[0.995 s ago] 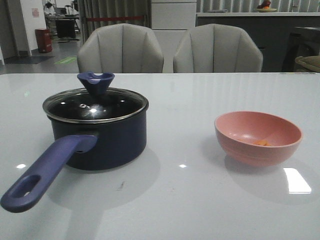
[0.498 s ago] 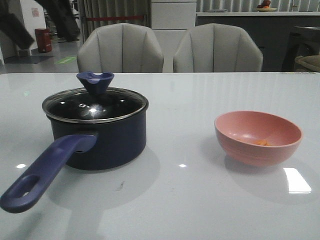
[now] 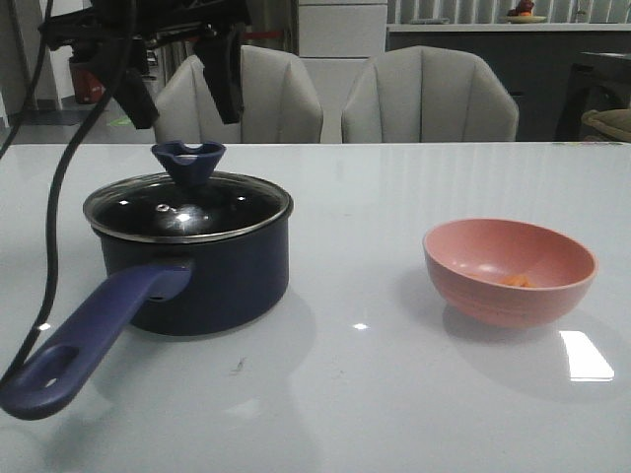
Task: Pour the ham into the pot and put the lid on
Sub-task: 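Lower the left gripper onto the purple lid knob and grasp it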
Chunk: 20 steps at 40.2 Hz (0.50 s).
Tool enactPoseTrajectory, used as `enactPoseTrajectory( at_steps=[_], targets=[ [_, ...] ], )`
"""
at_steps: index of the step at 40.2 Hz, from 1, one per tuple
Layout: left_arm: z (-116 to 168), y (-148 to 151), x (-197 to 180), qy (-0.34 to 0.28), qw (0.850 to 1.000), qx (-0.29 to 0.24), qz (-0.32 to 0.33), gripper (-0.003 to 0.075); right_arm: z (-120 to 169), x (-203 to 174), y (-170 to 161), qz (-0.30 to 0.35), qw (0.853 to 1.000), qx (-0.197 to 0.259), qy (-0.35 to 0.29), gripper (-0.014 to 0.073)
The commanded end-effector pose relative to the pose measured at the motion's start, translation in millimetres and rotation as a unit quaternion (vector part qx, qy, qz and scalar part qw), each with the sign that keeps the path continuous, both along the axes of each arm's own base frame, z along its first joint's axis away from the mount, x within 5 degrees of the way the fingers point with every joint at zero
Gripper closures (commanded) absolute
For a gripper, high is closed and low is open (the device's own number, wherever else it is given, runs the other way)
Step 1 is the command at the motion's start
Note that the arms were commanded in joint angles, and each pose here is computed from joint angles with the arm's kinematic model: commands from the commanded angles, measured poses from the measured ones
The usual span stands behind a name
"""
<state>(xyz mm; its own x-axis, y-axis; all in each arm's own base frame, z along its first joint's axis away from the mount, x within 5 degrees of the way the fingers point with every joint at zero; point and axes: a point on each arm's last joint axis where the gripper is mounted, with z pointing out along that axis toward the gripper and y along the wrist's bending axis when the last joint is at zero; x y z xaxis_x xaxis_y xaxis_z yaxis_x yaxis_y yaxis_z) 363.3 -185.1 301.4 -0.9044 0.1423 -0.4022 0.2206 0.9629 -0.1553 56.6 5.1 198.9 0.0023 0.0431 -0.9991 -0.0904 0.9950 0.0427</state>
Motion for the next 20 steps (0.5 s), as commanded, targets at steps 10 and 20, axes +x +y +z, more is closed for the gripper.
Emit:
enactPoseTrajectory(
  at_steps=[10,20],
  targets=[
    [9.8,-6.3,4.2,-0.022,0.999,-0.010,0.027,0.0171,9.4,-2.3,-0.4,-0.002,0.999,-0.003,-0.050,0.0450],
    [6.6,-6.0,6.4,-0.021,0.999,-0.007,0.038,0.0171,9.4,-2.3,-0.4,-0.002,0.999,-0.003,-0.050,0.0450]
  ],
)
